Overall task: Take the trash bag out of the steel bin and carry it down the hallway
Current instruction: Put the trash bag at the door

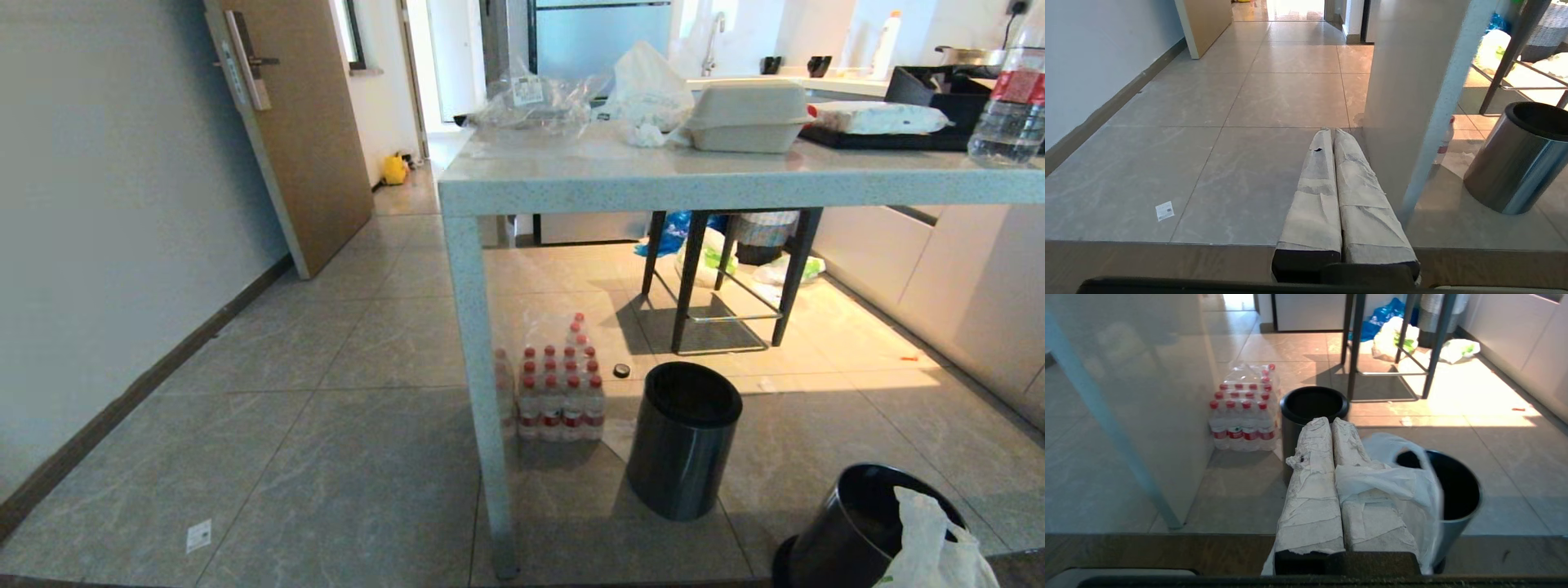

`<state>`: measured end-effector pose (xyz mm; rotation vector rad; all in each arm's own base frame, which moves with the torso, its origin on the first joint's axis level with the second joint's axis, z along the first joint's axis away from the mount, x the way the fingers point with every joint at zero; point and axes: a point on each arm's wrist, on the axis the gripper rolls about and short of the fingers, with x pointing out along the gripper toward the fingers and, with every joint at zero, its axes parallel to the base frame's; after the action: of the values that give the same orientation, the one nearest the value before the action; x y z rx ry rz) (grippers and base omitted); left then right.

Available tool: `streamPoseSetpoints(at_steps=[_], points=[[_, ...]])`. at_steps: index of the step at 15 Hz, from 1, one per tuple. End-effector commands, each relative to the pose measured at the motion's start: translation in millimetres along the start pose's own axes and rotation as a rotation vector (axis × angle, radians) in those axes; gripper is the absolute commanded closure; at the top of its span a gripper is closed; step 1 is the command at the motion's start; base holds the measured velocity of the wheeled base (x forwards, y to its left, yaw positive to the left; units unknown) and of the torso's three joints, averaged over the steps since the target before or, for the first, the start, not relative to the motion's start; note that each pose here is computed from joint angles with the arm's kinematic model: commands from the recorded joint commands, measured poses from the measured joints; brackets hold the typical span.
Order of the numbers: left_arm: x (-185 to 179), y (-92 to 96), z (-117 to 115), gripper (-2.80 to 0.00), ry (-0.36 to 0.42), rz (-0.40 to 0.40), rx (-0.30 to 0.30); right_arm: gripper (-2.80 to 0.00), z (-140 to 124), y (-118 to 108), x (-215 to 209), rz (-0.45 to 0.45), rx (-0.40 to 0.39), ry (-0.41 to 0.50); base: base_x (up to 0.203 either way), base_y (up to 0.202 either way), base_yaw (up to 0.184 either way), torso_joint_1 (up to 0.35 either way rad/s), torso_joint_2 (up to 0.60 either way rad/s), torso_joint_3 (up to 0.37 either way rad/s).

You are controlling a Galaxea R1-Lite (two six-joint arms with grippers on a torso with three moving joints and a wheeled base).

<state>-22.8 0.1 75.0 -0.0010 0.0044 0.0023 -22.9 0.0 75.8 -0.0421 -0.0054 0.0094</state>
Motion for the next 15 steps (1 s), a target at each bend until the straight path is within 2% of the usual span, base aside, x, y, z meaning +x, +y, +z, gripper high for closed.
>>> streamPoseSetpoints(at_steps=[1,15], points=[[0.0,0.0,0.0,0.0,0.0,0.001,-0.001,0.0,0.1,0.0,0.1,0.001,-0.001,0.001,0.001,0.152,0.003,0.002,0.0,0.002],[0.0,0.0,0.0,0.0,0.0,0.001,-0.002,0.0,0.1,0.0,0.1,0.001,-0.001,0.001,0.0,0.191,0.0,0.002,0.0,0.004]])
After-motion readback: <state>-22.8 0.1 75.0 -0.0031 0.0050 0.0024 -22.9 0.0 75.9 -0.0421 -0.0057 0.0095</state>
